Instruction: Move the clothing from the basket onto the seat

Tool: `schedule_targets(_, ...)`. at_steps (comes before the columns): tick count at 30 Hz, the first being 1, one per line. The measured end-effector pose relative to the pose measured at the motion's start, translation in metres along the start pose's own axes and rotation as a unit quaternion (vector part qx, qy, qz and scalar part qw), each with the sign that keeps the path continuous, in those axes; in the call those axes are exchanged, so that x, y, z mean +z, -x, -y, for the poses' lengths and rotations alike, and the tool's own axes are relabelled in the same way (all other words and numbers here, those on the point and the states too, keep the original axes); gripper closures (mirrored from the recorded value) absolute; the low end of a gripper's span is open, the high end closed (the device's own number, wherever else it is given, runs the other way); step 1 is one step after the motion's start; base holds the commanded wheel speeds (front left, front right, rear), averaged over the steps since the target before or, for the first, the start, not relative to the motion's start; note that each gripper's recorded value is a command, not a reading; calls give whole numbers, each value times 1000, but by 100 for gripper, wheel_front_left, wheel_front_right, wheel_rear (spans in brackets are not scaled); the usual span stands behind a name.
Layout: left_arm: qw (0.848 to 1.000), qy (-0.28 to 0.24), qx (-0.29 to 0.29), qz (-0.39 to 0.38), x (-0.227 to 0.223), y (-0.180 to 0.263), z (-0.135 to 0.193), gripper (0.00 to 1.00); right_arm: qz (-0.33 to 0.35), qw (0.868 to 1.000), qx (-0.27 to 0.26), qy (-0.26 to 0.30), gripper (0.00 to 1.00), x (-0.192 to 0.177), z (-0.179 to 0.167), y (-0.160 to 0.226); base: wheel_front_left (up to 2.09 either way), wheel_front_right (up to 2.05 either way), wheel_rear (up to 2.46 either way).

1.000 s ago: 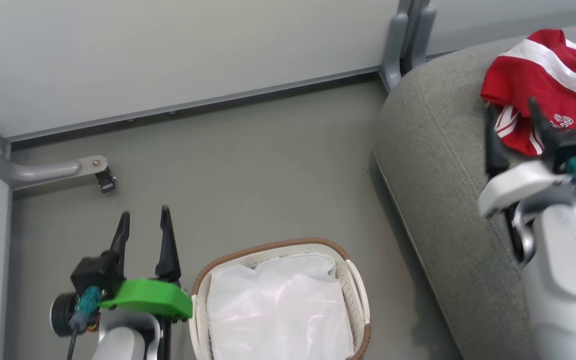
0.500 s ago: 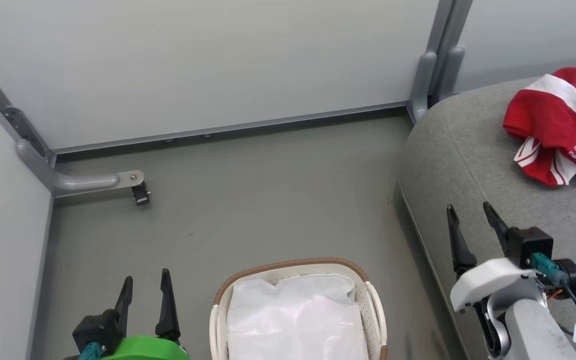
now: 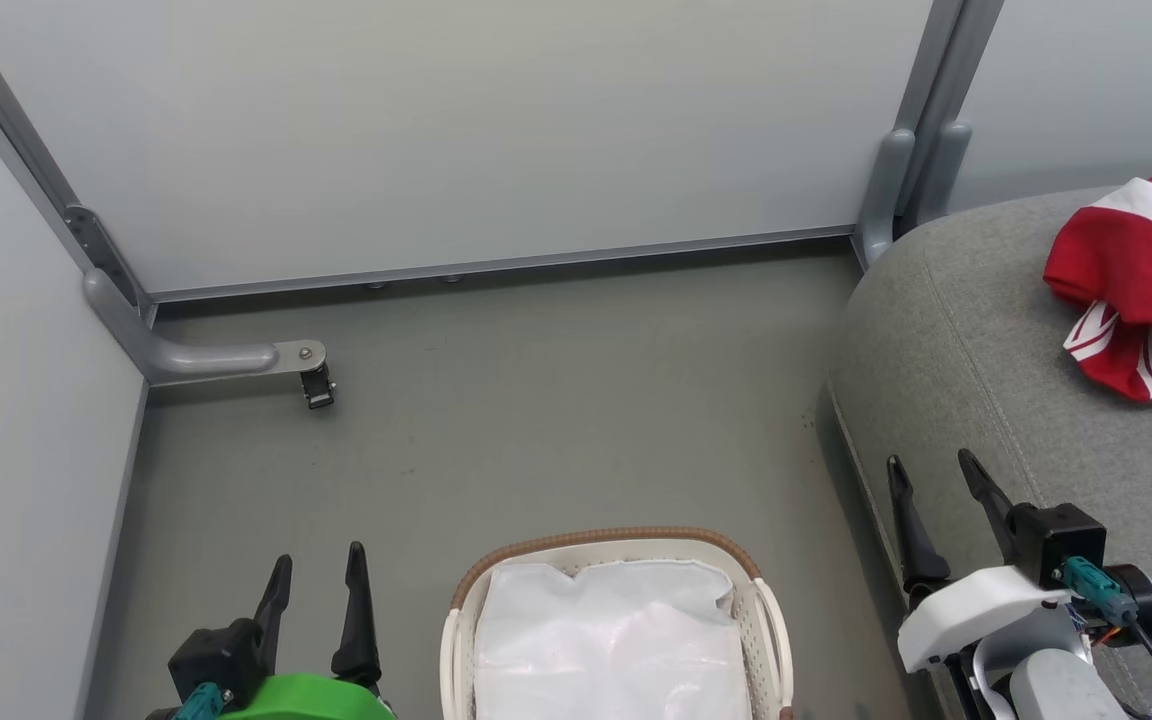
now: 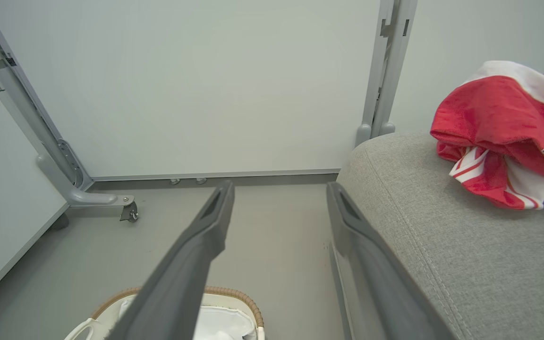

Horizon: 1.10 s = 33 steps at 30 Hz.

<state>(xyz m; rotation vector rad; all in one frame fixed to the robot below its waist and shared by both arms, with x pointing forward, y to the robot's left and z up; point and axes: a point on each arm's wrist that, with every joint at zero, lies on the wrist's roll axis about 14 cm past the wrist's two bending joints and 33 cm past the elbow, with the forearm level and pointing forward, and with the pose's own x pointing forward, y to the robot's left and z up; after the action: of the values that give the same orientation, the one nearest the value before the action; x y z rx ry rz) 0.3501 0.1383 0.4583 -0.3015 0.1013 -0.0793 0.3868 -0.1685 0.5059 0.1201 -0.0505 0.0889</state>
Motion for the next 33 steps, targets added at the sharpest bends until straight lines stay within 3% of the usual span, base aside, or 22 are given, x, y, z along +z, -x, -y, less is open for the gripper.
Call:
schedule_targets(20,1000,-6,2,17,11,-2,0,0,-4,1000,4,-8,0,-3,-4,0,0,0,0)
schedule_targets(21,1000,-8,3,19,12,-3,0,100,-5,1000,5,-8,100,-4,-4,0,0,0,0)
schedule_targets(26,1000,-6,13,-9,-6,5,-6,100,-37,999,0,-16,100,-24,-4,10,0,0,0)
schedule_targets(33,998,49,34,-22,-10,6,-15,100,-49,996,-24,-77,100,-28,4,11,0,0,0)
